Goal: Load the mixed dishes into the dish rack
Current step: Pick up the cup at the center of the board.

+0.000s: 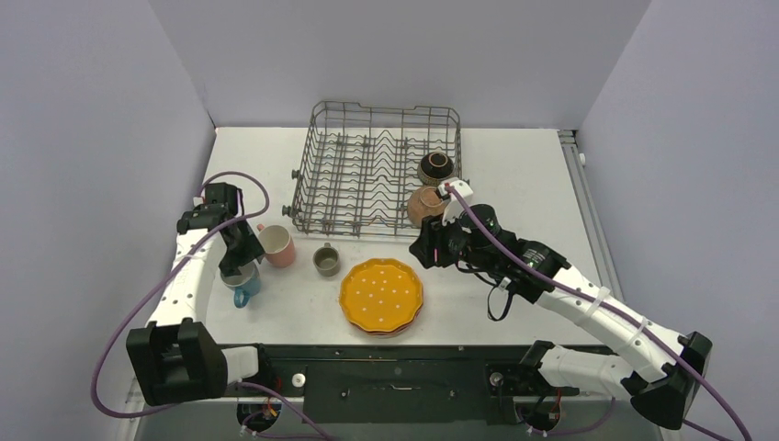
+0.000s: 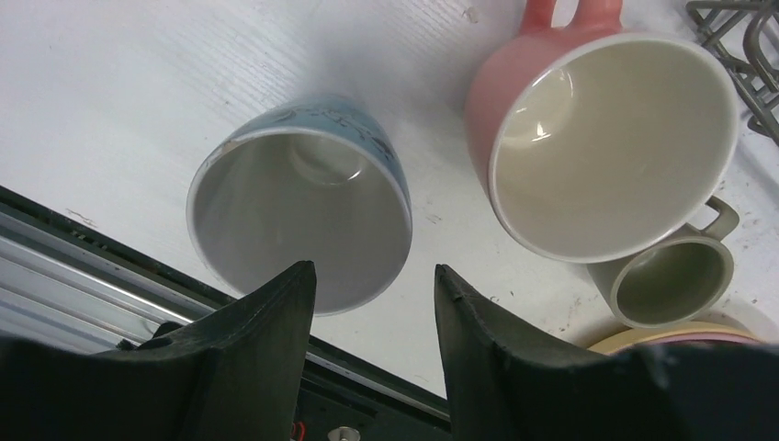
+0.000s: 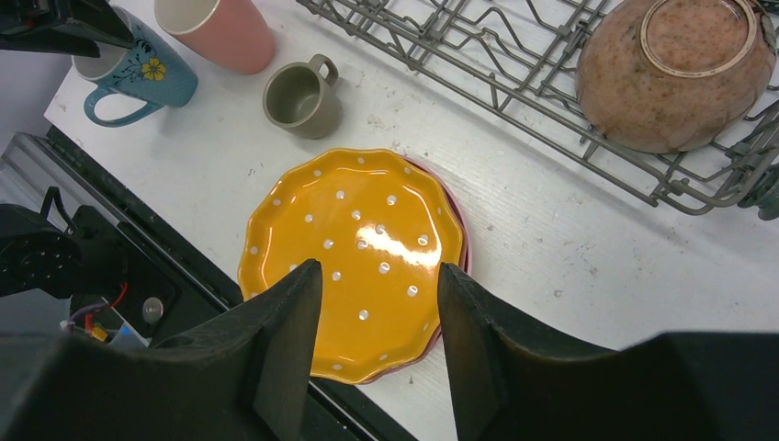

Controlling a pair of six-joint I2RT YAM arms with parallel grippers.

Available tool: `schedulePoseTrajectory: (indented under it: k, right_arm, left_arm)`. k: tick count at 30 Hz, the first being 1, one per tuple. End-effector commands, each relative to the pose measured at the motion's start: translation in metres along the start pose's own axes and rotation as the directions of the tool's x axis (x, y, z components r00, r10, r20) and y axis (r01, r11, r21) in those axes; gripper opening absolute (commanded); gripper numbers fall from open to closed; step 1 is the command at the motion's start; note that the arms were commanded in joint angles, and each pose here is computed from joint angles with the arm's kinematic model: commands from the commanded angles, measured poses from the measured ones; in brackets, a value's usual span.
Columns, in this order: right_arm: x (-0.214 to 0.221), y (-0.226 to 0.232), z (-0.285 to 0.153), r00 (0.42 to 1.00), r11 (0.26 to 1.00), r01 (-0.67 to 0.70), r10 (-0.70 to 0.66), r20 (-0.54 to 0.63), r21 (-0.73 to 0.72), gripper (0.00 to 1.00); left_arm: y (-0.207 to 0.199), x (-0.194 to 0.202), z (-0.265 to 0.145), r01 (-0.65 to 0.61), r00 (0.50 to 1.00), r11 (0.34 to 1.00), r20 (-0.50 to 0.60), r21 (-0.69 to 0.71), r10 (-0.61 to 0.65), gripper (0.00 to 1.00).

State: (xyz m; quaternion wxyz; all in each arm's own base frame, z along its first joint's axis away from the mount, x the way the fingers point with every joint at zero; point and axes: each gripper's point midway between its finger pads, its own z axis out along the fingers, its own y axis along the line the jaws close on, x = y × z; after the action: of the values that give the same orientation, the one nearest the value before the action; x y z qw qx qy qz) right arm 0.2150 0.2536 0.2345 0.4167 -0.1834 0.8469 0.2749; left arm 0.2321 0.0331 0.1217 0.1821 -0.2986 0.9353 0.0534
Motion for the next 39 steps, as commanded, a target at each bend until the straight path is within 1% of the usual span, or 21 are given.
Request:
schedulePoseTrajectory:
  k: [1, 6, 11, 16, 21, 24, 25, 26, 27, 35, 39]
  right_arm:
    - [-0.01, 0.009, 0.005, 0.999, 0.999, -0.004, 0.006, 0.04, -0.032, 0.45]
    - [-0.009, 0.01, 0.009, 1.0, 0.999, -0.003, 0.004, 0.029, -0.035, 0.45]
    - [-0.009, 0.011, 0.013, 1.0, 0.999, -0.006, 0.007, 0.021, -0.036, 0.45]
    - [-0.007, 0.01, 0.015, 1.0, 1.0, -0.009, 0.01, 0.012, -0.028, 0.44]
    - [-0.009, 0.011, 0.015, 1.0, 1.0, -0.013, 0.013, 0.003, -0.024, 0.44]
    - [-0.012, 0.013, 0.012, 1.0, 1.0, -0.015, 0.015, 0.01, -0.025, 0.44]
    - [-0.012, 0.013, 0.011, 1.0, 1.0, -0.015, 0.015, 0.011, -0.024, 0.44]
    - [-0.013, 0.014, 0.01, 1.0, 1.0, -0.014, 0.015, 0.013, -0.024, 0.43]
    - [-0.013, 0.014, 0.009, 1.0, 1.0, -0.014, 0.015, 0.015, -0.022, 0.43]
    - [-0.012, 0.017, 0.005, 0.999, 1.0, -0.029, 0.029, 0.025, -0.008, 0.43]
    - [-0.01, 0.024, 0.001, 0.999, 0.999, -0.029, 0.03, 0.025, -0.026, 0.42]
  left_arm:
    - [-0.006, -0.015, 0.008, 0.013, 0.999, 1.0, 0.032, 0.028, -0.013, 0.46]
    - [-0.009, -0.022, 0.016, 0.022, 0.999, 0.999, 0.029, 0.04, -0.023, 0.42]
    - [-0.011, -0.022, 0.031, 0.021, 1.0, 0.999, 0.003, 0.045, -0.021, 0.38]
    - [-0.017, -0.023, 0.038, 0.021, 1.0, 0.998, -0.01, 0.061, -0.021, 0.27]
    - [-0.015, -0.024, 0.042, 0.011, 1.0, 0.999, -0.01, 0.046, -0.01, 0.22]
    - [-0.012, -0.024, 0.043, 0.0, 1.0, 0.999, -0.009, 0.035, 0.0, 0.14]
    - [-0.012, -0.023, 0.043, -0.001, 1.0, 0.999, -0.007, 0.035, 0.002, 0.09]
    - [-0.011, -0.023, 0.042, -0.003, 1.0, 0.999, -0.005, 0.034, 0.004, 0.06]
    - [-0.011, -0.023, 0.042, -0.004, 1.0, 0.999, -0.003, 0.034, 0.004, 0.01]
    - [-0.011, -0.02, 0.035, -0.009, 1.0, 0.998, 0.017, 0.058, 0.008, 0.0]
    - [-0.005, -0.023, 0.025, -0.002, 0.998, 0.999, 0.056, 0.041, 0.0, 0.0]
